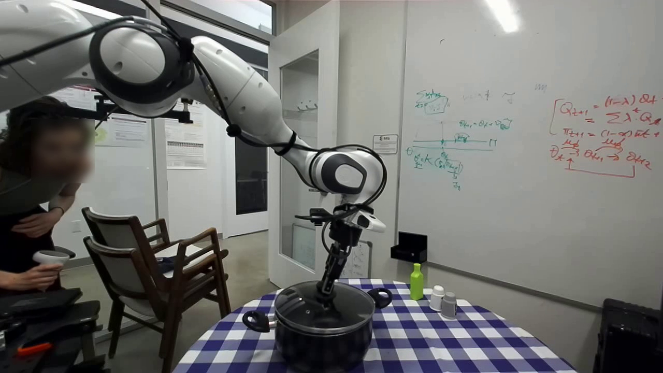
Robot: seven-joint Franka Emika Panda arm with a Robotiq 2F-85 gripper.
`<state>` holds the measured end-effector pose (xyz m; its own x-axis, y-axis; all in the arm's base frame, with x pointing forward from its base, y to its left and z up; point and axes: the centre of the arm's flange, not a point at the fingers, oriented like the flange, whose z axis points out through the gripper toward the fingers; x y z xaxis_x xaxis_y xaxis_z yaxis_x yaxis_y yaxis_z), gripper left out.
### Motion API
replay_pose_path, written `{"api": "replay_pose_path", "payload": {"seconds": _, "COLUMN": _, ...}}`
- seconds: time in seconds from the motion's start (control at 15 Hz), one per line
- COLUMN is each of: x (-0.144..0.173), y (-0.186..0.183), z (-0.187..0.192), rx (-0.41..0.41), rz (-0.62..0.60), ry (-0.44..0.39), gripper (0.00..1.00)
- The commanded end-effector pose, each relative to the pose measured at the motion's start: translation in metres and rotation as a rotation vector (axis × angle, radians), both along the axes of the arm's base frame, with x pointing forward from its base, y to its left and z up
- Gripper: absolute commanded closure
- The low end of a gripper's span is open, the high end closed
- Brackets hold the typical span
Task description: Put the glass lid on the black pot
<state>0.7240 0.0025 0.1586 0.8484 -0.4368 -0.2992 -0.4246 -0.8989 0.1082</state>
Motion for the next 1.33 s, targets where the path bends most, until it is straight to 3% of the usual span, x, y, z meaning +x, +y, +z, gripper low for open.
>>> {"api": "replay_pose_path", "payload": {"seconds": 0.0, "x": 0.008, "y": 0.002, "z": 0.013, "rx": -0.008, "rz": -0.008, "ry": -0.016, "gripper": 0.75}}
{"api": "replay_pose_path", "payload": {"seconds": 0.27, "x": 0.005, "y": 0.003, "z": 0.010, "rx": -0.001, "rz": -0.009, "ry": -0.010, "gripper": 0.75}}
{"api": "replay_pose_path", "payload": {"seconds": 0.33, "x": 0.006, "y": 0.002, "z": 0.009, "rx": 0.001, "rz": -0.013, "ry": -0.009, "gripper": 0.56}}
{"api": "replay_pose_path", "payload": {"seconds": 0.4, "x": 0.006, "y": 0.002, "z": 0.010, "rx": 0.005, "rz": -0.011, "ry": -0.009, "gripper": 0.25}}
{"api": "replay_pose_path", "payload": {"seconds": 0.47, "x": 0.006, "y": 0.002, "z": 0.010, "rx": 0.006, "rz": -0.009, "ry": -0.012, "gripper": 0.24}}
{"api": "replay_pose_path", "payload": {"seconds": 0.67, "x": 0.007, "y": 0.003, "z": 0.014, "rx": 0.006, "rz": -0.008, "ry": -0.019, "gripper": 0.03}}
{"api": "replay_pose_path", "payload": {"seconds": 1.27, "x": 0.008, "y": 0.004, "z": 0.022, "rx": 0.008, "rz": 0.003, "ry": -0.038, "gripper": 0.00}}
